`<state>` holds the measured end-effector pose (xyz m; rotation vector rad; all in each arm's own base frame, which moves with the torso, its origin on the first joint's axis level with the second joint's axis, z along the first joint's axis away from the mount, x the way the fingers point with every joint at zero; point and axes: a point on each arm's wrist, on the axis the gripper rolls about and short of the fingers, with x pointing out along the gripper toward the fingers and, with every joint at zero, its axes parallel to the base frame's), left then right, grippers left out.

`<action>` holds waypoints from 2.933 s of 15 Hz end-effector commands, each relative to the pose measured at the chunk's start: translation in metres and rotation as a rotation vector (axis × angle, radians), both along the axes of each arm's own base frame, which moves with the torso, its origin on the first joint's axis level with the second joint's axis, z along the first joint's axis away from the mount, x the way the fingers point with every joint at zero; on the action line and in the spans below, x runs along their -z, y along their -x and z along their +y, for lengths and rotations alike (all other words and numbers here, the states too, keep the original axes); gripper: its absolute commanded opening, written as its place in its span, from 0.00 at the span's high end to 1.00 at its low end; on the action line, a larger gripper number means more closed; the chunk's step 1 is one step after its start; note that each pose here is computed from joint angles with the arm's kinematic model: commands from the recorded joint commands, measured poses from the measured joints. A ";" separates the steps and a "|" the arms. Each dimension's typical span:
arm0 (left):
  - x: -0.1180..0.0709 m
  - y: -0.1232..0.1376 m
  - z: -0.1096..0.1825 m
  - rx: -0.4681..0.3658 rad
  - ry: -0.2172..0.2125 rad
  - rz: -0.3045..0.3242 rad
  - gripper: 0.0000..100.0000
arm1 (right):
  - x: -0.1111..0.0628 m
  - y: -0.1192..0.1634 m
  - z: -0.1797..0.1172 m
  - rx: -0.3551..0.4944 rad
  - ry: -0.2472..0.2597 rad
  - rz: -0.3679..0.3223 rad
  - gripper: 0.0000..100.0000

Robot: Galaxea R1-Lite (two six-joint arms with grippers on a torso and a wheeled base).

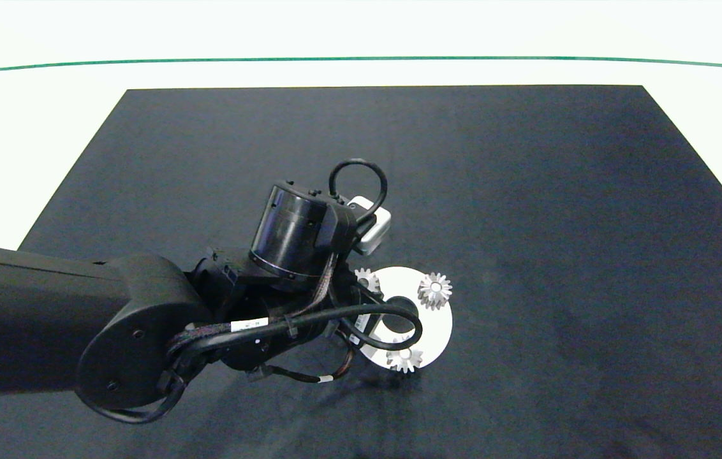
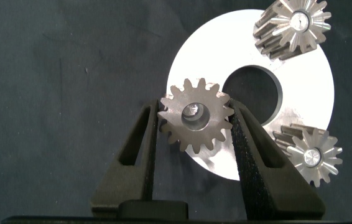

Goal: Install three planetary gears onto the carrier pins

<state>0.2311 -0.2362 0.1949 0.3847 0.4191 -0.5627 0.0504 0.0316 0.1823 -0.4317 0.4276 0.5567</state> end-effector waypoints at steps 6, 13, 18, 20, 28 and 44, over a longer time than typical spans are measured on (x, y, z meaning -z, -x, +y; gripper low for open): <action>0.005 -0.004 -0.006 0.000 0.005 -0.001 0.99 | 0.001 0.000 0.000 -0.001 0.003 0.002 0.00; 0.006 -0.004 -0.005 -0.002 0.009 -0.006 0.99 | 0.001 0.000 0.000 -0.001 0.003 0.002 0.00; 0.006 -0.004 -0.004 -0.003 0.009 -0.004 0.00 | 0.000 0.000 0.000 -0.001 0.003 0.001 0.00; 0.007 -0.004 -0.005 -0.002 0.006 -0.004 0.00 | 0.001 0.000 0.000 -0.001 0.003 0.002 0.00; -0.010 0.005 0.016 -0.021 0.020 -0.028 0.00 | -0.001 0.000 0.000 -0.001 -0.001 -0.004 0.00; -0.026 0.219 0.239 -0.515 0.099 -0.259 0.00 | -0.004 0.045 -0.037 0.317 -0.046 -0.229 0.00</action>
